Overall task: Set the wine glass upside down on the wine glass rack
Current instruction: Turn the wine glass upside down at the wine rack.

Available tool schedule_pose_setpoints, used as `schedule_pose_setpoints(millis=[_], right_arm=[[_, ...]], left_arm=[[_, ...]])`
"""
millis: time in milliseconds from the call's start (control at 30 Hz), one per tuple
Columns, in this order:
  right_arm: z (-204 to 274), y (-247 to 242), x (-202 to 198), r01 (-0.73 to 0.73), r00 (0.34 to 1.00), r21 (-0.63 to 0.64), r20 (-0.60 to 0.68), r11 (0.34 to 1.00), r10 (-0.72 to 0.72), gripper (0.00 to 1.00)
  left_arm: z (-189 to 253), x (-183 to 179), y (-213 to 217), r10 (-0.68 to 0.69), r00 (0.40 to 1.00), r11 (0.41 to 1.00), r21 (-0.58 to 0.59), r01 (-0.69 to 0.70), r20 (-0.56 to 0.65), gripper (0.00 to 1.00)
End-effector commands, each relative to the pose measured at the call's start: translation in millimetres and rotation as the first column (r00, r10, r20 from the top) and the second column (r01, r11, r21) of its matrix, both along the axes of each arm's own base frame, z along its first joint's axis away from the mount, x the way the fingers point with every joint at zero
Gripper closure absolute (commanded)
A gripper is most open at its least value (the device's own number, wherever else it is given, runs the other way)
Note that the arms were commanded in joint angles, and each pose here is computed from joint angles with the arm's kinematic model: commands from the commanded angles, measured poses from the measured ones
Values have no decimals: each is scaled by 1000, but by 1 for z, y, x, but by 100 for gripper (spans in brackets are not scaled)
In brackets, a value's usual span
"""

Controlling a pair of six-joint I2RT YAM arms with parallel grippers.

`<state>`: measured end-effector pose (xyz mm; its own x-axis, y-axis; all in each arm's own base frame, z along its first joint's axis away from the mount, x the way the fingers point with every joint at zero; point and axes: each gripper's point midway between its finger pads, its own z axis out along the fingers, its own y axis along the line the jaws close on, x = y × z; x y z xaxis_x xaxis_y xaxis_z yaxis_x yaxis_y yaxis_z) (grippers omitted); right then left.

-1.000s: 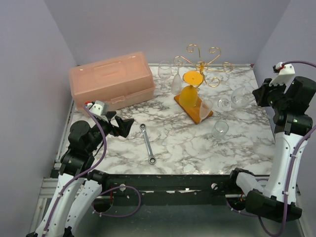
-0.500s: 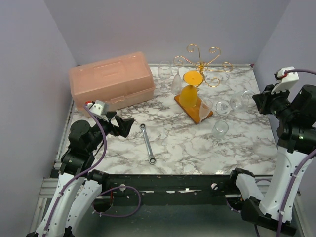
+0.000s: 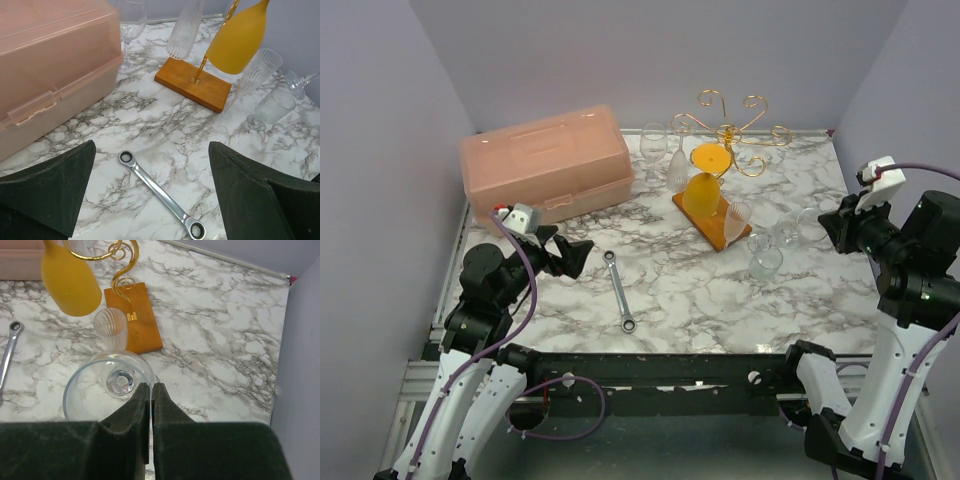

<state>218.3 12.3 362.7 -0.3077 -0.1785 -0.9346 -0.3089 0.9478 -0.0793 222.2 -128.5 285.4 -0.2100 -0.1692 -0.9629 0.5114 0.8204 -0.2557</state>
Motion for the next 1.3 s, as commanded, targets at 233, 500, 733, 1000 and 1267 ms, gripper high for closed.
schedule_pose_setpoints(millis=[233,500,733,1000,1267], right_arm=[[-2,31,-18,-177,984,29,4,984,177,100],[-9,45,-25,-256,965,89,-34,962,260,100],[-22,56,-23,-319,939,183,-73,930,336,100],[-35,65,-18,-377,905,270,-96,886,415,100],[-51,72,-13,-422,864,363,-119,831,490,100]], left_arm=[[5,-4,-9,-58,998,998,-28,59,32,1],[5,-10,-26,-170,985,983,-63,170,8,1],[4,-12,-39,-258,966,961,-109,253,-35,1],[0,-16,-58,-367,923,909,-256,329,-118,1],[-15,-33,-75,-498,836,789,-521,326,-232,2]])
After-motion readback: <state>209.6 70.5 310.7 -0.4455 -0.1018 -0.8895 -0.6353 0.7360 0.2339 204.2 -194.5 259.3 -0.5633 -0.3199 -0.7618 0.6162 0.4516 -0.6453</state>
